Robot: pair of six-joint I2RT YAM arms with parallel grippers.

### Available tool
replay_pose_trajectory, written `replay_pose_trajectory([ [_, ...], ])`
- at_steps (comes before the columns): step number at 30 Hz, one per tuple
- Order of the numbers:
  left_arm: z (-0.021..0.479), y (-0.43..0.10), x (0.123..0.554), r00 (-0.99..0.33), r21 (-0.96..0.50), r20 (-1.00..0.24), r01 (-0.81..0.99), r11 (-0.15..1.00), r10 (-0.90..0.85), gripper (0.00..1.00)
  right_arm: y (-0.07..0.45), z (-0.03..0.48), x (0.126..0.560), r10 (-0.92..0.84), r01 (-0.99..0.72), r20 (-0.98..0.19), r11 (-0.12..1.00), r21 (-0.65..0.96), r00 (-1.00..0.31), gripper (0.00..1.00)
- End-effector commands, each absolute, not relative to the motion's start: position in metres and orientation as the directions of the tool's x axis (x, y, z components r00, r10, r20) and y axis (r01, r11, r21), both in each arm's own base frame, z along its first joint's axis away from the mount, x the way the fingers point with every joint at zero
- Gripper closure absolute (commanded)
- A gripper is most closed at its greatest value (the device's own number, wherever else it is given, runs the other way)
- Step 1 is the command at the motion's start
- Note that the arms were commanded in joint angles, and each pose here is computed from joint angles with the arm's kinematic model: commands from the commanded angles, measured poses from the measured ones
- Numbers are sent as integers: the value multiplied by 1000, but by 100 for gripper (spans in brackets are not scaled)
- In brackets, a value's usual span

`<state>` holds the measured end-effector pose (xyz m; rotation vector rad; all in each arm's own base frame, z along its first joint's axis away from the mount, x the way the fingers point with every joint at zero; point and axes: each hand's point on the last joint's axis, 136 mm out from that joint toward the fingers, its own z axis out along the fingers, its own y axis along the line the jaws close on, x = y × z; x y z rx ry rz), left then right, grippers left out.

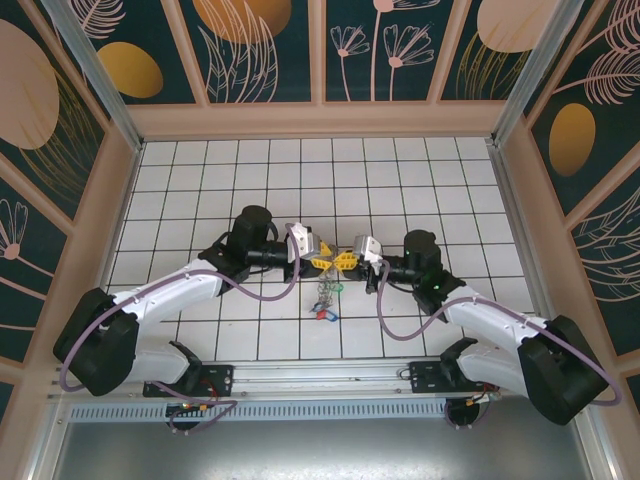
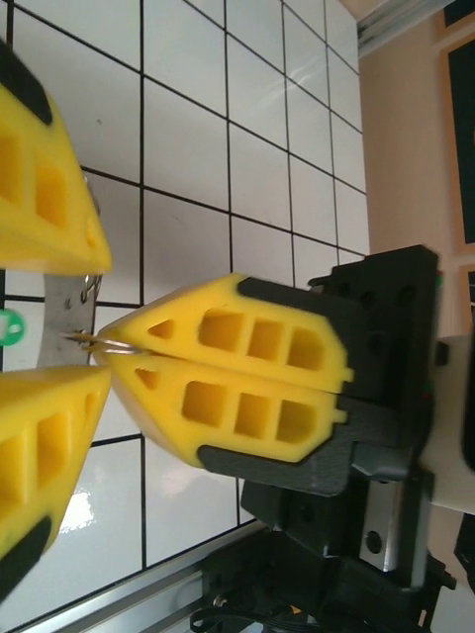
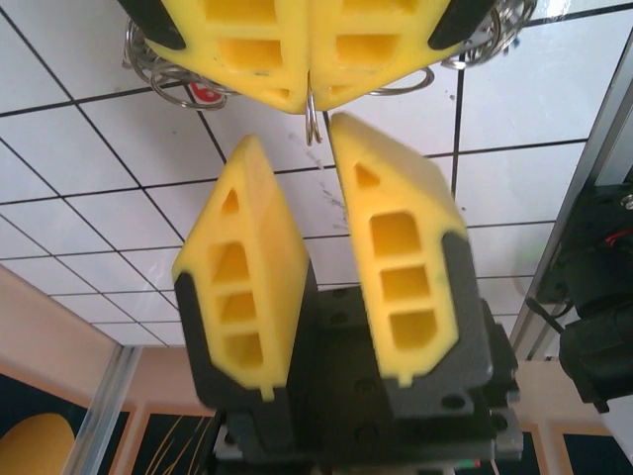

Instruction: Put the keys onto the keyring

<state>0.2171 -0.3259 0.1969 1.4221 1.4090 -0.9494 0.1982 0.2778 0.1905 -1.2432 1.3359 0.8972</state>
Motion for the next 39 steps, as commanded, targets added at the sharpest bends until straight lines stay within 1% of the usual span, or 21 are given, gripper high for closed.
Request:
replay_pose_trajectory([
  [1,204,-331,214,87,95,-957,995,18,277,74,280,211,194,-113,-970,-979,154,-186,169,100],
  [4,202,-330,213,91,98,-954,995,10,287,76,279,214,194,-96,-971,-981,155,-183,170,100],
  [10,198,-325,209,98,106,-946,994,8,309,72,273,223,195,-60,-967,-983,175,-184,176,100],
  [17,199,-326,211,101,111,-944,994,14,313,73,275,230,190,-46,-971,-982,145,-189,185,100],
  [26,210,-331,212,109,110,-953,994,-9,283,78,277,233,195,-42,-967,-979,153,-203,199,100],
  [36,203,-332,209,85,81,-954,996,-25,287,78,279,233,194,-40,-964,-977,158,-215,211,100],
  [38,202,-332,209,89,84,-953,996,-30,289,80,280,233,194,-41,-964,-977,157,-214,211,100],
  [39,201,-332,209,88,82,-953,996,-33,290,83,280,233,194,-42,-964,-976,156,-217,213,100],
])
